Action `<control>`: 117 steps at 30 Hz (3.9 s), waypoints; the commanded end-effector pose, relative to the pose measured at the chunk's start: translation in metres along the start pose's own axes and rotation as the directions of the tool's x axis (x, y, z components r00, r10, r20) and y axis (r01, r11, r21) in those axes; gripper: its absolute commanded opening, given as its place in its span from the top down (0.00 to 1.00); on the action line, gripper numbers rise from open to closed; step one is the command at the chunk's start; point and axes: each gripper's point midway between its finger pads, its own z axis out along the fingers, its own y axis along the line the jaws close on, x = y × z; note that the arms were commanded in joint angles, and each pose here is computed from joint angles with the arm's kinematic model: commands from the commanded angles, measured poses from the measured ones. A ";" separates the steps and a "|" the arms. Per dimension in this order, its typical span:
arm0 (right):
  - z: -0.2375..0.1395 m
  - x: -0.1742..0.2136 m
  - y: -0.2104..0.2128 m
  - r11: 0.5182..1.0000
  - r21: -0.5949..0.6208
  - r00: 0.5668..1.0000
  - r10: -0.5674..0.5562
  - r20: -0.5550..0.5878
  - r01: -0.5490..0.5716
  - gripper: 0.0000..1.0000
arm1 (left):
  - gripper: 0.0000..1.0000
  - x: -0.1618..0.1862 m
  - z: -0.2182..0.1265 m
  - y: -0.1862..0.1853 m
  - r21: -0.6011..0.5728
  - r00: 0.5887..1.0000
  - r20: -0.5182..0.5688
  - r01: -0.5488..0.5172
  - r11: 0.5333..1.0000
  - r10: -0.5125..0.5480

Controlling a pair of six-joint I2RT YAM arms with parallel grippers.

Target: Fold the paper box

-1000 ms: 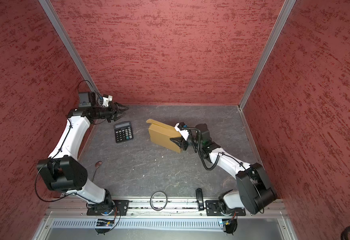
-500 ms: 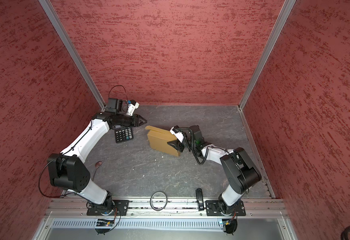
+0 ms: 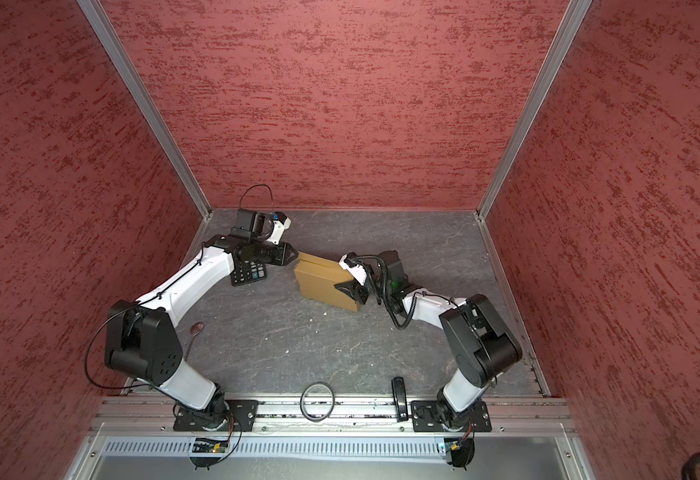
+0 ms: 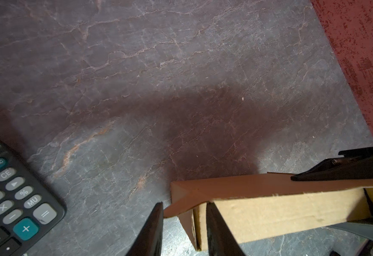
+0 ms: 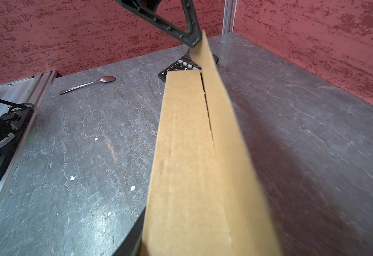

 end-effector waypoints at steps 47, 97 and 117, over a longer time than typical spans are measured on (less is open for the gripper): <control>0.012 0.015 -0.009 1.000 0.013 0.998 0.014 -0.059 -0.013 0.82 | 0.96 0.025 0.010 -0.008 0.007 0.999 -0.046 0.011 1.000 -0.011; 0.013 0.025 -0.012 0.999 0.037 0.995 0.042 -0.087 -0.038 0.83 | 0.94 0.073 0.039 0.006 -0.080 0.996 0.022 0.091 0.993 -0.090; 0.010 0.017 -0.018 0.996 0.076 0.996 0.049 -0.077 -0.043 0.49 | 0.98 0.080 0.040 0.013 -0.110 0.994 0.038 0.109 0.988 -0.106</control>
